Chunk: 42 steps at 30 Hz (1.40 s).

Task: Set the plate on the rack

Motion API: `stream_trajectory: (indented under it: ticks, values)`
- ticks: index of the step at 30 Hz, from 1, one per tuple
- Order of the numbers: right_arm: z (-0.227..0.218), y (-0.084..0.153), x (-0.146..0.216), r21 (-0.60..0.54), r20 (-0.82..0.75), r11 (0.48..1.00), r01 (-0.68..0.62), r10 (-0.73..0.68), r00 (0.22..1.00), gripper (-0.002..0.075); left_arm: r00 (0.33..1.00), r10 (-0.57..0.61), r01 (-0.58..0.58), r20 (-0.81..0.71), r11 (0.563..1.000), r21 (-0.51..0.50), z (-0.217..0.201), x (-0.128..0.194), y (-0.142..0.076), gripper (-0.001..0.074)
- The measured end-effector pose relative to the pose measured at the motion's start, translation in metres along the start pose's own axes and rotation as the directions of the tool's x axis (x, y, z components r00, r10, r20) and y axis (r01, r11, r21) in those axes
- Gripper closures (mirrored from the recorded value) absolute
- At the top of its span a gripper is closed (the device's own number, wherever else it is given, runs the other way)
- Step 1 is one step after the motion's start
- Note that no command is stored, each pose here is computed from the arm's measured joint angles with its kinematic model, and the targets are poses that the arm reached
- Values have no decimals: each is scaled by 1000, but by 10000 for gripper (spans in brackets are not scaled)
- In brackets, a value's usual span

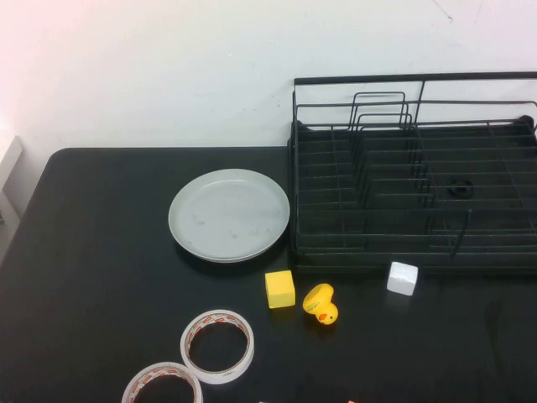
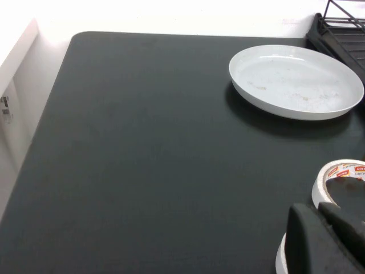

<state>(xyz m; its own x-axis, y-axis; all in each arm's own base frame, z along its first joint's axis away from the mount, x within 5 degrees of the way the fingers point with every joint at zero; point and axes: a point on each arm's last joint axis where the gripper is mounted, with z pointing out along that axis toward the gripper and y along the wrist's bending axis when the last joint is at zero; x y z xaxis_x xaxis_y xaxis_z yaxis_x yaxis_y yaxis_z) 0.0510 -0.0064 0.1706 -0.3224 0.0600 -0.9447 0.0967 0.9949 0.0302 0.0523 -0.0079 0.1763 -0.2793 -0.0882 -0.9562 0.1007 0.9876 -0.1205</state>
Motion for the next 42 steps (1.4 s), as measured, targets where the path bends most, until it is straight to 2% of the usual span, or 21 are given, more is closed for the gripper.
stream_trajectory:
  ticks: [24,29,31,33,34,35,37,40,42]
  values:
    - [0,0,0,0,0,1000,0,0,1000,728,1000,-3,3,4,1000,1,0,0,0,737]
    - [0,0,0,0,0,1000,0,0,1000,728,993,-103,100,58,994,40,0,-5,-3,737]
    - [0,0,0,0,0,1000,0,0,1000,728,972,-208,200,111,977,80,0,-11,-5,737]
    - [0,0,0,0,0,1000,0,0,1000,728,920,-360,342,153,931,131,-1,-16,-6,738]
    - [0,0,0,0,0,1000,0,0,1000,728,873,-457,433,169,887,163,-2,-20,-6,738]
    - [0,0,0,0,0,1000,0,0,1000,728,813,-554,522,179,830,196,-3,-23,-6,738]
    - [0,0,0,0,0,1000,0,0,1000,728,658,-731,686,181,681,259,-4,-28,-4,737]
    - [0,1,0,-9,-2,1000,-20,20,1000,728,451,-877,819,165,480,313,-5,-31,-1,738]
    - [0,2,0,-21,-4,999,-48,48,999,728,346,-926,865,150,377,332,-6,-32,1,737]
